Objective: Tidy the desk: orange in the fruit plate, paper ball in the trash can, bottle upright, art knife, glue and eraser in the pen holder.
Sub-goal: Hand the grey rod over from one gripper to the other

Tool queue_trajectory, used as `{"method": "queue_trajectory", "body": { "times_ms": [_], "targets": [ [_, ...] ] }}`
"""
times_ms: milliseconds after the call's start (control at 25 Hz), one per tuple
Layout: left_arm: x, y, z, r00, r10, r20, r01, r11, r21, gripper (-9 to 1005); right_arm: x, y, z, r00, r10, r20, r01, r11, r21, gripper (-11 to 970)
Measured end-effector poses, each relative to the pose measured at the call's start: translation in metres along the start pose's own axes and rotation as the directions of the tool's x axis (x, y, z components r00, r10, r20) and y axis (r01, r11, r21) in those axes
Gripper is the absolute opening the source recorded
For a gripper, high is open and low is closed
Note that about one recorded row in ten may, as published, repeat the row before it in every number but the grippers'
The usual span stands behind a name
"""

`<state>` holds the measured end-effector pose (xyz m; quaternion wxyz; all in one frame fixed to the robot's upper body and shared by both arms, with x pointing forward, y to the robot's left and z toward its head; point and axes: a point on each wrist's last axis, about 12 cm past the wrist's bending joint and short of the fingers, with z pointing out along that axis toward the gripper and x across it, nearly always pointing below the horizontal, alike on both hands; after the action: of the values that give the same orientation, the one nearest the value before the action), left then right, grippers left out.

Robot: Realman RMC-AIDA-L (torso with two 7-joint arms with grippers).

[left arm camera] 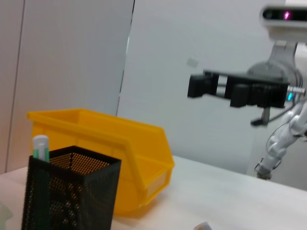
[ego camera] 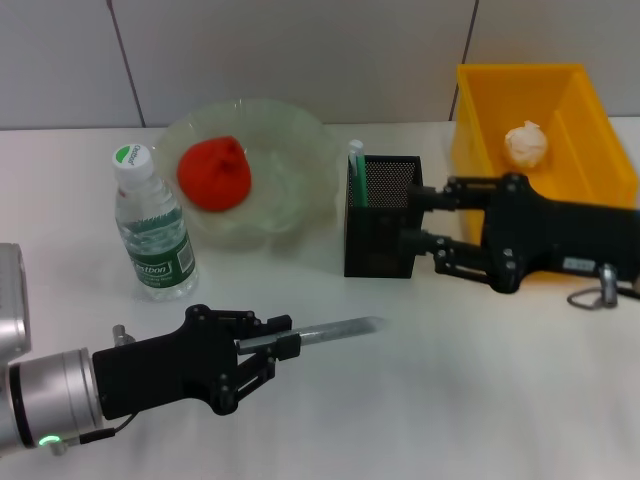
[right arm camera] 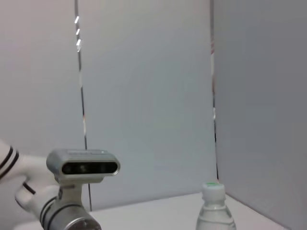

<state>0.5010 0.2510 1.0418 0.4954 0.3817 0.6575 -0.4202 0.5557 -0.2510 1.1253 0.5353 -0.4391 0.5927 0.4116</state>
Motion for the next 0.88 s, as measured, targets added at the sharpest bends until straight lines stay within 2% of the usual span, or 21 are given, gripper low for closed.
{"method": "queue_trajectory", "body": {
  "times_ms": [160,520,680,760,880],
  "targets": [
    [-0.004,0.001,0.002,0.999,-0.043,0.002,0.043,0.999,0.014,181,0.019,0.009,-0.004,0.993,0.109,0.035,-0.109,0.994,0.007,471],
    [-0.009,0.003,0.003,0.995,-0.101,0.006,0.101,0.995,0.026,182,0.027,0.016,-0.008,0.988,0.152,0.036,-0.152,0.988,-0.001,472],
    [-0.009,0.003,0.003,0.994,-0.105,0.005,0.105,0.994,0.026,181,0.039,0.023,-0.012,0.979,0.197,0.049,-0.199,0.979,0.044,472],
    [-0.007,0.002,0.001,0.993,-0.118,0.008,0.118,0.993,0.02,181,0.048,0.024,-0.014,0.965,0.245,0.09,-0.255,0.96,0.119,472],
    [-0.007,0.002,0.0,0.993,-0.118,0.01,0.118,0.993,0.019,181,0.051,0.024,-0.016,0.957,0.27,0.108,-0.284,0.947,0.147,472]
  ]
}}
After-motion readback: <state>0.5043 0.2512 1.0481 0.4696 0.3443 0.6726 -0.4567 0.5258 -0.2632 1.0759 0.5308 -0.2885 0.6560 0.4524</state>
